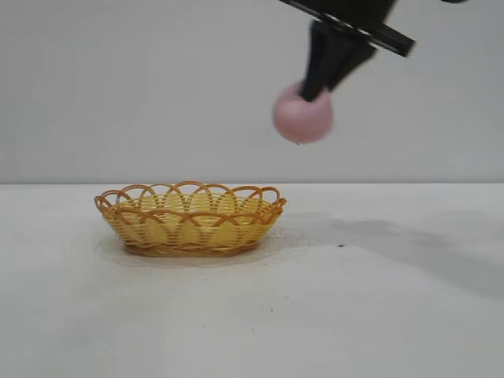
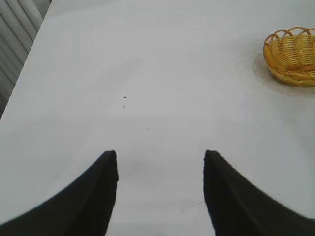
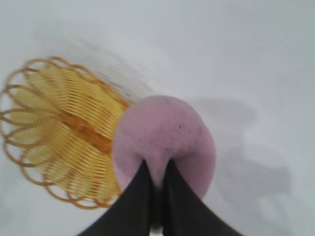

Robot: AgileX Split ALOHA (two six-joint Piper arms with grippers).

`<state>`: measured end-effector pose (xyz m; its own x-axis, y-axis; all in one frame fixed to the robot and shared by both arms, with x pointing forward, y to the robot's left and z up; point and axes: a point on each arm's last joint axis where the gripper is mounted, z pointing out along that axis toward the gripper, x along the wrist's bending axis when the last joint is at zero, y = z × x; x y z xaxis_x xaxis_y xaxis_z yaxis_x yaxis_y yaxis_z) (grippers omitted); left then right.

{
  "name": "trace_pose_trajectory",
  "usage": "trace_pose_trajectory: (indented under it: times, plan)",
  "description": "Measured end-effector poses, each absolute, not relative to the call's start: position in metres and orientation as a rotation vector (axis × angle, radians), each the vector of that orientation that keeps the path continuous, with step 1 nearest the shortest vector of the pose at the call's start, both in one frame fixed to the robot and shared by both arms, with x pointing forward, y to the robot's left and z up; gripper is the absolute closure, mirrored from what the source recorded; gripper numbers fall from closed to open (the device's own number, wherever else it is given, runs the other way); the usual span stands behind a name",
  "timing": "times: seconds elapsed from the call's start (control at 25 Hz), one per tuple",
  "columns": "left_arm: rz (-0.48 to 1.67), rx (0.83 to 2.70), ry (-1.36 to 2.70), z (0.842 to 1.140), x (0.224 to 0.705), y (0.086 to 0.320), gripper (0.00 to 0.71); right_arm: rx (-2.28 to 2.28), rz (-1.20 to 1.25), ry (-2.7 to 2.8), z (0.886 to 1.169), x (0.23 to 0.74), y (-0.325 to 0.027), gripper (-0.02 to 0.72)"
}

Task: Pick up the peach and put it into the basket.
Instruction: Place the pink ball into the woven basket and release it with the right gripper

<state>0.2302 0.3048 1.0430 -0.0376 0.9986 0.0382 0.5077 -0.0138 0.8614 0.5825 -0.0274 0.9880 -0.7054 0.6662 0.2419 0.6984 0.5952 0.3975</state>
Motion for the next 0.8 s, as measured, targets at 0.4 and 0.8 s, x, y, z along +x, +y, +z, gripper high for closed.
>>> trace_pose_trajectory:
  times: [0.4, 0.8]
  plan:
    - [0.964, 1.59, 1.616, 1.043, 0.23, 0.305, 0.37, -1.156, -0.657, -2.729, 0.941, 0.585, -0.01, 0.645]
    - [0.964, 1.59, 1.616, 1.043, 0.23, 0.305, 0.37, -1.178, -0.831, -2.742, 0.973, 0.591, -0.006, 0.363]
